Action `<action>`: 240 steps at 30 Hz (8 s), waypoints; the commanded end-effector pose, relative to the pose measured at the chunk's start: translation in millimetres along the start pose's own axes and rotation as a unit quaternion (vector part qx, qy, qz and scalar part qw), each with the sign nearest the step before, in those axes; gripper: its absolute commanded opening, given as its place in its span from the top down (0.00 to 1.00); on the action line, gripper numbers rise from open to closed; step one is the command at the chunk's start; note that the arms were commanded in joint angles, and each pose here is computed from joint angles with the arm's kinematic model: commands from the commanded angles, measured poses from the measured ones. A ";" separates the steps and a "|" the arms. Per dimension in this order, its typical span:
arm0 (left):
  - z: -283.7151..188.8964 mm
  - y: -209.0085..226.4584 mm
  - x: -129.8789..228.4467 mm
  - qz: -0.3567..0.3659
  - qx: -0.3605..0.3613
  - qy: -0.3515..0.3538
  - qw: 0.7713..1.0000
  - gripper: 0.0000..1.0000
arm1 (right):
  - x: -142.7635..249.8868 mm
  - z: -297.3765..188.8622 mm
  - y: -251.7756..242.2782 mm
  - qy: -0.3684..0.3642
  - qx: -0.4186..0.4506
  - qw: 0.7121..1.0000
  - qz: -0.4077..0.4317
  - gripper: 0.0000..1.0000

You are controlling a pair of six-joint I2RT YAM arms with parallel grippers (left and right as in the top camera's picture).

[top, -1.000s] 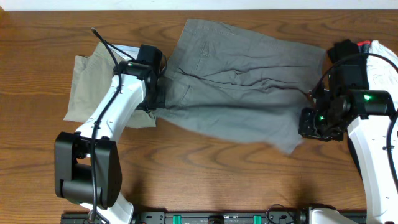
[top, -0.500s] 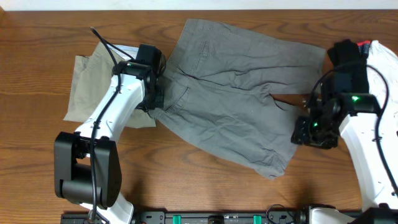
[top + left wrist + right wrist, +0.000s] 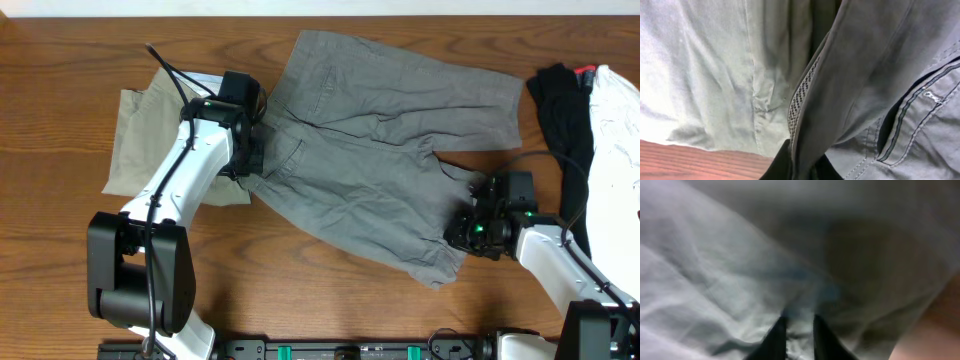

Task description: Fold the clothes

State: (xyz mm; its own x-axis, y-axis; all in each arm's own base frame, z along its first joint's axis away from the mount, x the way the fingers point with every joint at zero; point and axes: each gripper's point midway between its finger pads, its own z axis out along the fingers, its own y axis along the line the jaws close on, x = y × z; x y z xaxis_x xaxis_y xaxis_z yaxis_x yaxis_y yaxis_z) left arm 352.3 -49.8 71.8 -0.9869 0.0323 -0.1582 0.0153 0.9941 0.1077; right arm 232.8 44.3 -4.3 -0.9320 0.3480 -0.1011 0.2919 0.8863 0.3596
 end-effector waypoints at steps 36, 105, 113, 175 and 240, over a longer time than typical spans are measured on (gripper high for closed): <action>-69.6 10.8 11.1 -0.011 0.017 -0.055 0.998 0.40 | 8.5 -83.8 7.2 0.151 0.004 0.986 0.069 0.40; 22.6 -91.4 105.6 0.013 0.178 0.003 0.984 0.31 | -32.2 -101.3 -28.6 0.052 0.134 0.986 0.081 0.15; 57.9 -97.7 111.9 -0.079 0.167 0.060 0.981 0.57 | -32.4 -101.3 -28.7 0.052 0.135 0.986 0.081 0.13; -52.8 -39.9 90.6 -0.130 0.096 0.023 0.987 0.33 | -255.7 -30.8 15.7 -0.249 -0.196 0.948 -0.022 0.89; -57.4 -55.5 63.6 -0.099 0.141 -0.029 0.985 0.32 | -309.8 -129.1 29.5 -0.337 -0.284 0.897 -0.028 0.99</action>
State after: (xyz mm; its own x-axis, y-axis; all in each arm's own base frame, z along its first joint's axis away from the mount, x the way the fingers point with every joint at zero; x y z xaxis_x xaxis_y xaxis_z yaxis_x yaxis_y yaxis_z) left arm 272.9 -108.7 103.7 -0.9682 -0.1815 -0.1723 -0.1460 0.9688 -0.2002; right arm 499.3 -74.0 111.9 -0.5811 0.5792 -0.5717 -0.0074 0.6987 0.7154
